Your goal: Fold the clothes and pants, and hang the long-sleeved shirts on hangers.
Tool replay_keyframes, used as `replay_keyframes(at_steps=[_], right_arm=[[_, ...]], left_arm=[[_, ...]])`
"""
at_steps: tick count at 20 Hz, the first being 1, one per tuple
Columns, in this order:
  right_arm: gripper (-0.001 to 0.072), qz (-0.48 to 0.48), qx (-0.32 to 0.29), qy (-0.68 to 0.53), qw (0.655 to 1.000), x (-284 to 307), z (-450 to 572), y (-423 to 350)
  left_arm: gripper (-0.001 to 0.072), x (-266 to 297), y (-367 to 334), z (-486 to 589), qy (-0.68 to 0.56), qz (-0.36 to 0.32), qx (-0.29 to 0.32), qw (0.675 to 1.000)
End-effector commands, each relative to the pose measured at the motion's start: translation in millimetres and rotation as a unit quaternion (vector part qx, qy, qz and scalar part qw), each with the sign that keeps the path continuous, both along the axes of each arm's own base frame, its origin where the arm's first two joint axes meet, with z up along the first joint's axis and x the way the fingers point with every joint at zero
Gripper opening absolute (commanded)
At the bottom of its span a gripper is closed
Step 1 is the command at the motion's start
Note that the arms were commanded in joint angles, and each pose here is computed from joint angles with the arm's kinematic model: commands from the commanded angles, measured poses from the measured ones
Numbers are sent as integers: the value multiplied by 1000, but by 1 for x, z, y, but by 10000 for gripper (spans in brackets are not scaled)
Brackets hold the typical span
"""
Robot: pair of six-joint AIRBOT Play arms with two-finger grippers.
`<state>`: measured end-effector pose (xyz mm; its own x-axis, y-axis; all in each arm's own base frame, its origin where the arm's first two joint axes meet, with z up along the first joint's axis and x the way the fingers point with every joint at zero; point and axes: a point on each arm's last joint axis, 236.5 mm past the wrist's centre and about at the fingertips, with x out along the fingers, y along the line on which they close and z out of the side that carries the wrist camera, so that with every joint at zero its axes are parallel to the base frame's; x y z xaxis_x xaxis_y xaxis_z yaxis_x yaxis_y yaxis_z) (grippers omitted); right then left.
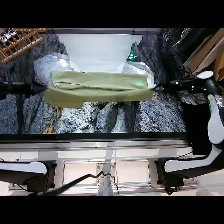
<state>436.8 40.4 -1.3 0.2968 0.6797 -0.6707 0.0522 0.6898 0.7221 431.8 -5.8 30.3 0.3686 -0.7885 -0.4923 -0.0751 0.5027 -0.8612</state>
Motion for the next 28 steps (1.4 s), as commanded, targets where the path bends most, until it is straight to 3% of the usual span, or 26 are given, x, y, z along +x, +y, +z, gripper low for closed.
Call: replay_keyframes(at_steps=[1,7,8,9,10,13,15,19,20,21,22,23,24,27,28], right_arm=[[18,-70,-7,-10,997,60,-15,-7],[28,-106,-26,-18,994,118,-69,-3],[173,-104,-36,-31,993,122,-70,-6],[412,-92,-45,-40,994,121,-68,-9],[507,-73,-52,-30,996,112,-68,-16],[508,-32,-34,33,998,70,-72,-36],[509,-3,-20,63,998,48,-80,-32],[509,35,1,57,998,51,-99,13],[496,37,5,53,998,56,-104,27],[428,41,4,39,998,62,-107,38],[186,52,-4,20,998,68,-105,44],[22,66,-17,8,998,71,-96,45],[21,79,-49,4,996,70,-88,35],[20,89,-238,58,965,28,-65,-54],[19,75,-275,64,957,16,-49,-81]], left_arm=[[5,82,12,17,-38,100,-100,989],[31,144,13,-45,-21,195,-101,975],[206,146,8,-50,-16,195,-103,975],[421,143,3,-53,-12,184,-102,978],[463,137,-1,-53,-12,167,-102,981],[452,112,4,-41,-37,106,-105,988],[451,97,8,-51,-30,78,-57,995],[448,73,2,-65,-37,2,64,997],[400,71,-3,-65,-46,-17,88,995],[330,70,-10,-64,-56,-34,105,992],[316,69,-20,-63,-68,-53,117,989],[204,68,-31,-63,-75,-68,120,988],[30,67,-45,-63,-83,-87,122,985],[6,57,-82,-77,-80,-143,153,975],[6,48,-94,-86,-62,-165,171,969]])
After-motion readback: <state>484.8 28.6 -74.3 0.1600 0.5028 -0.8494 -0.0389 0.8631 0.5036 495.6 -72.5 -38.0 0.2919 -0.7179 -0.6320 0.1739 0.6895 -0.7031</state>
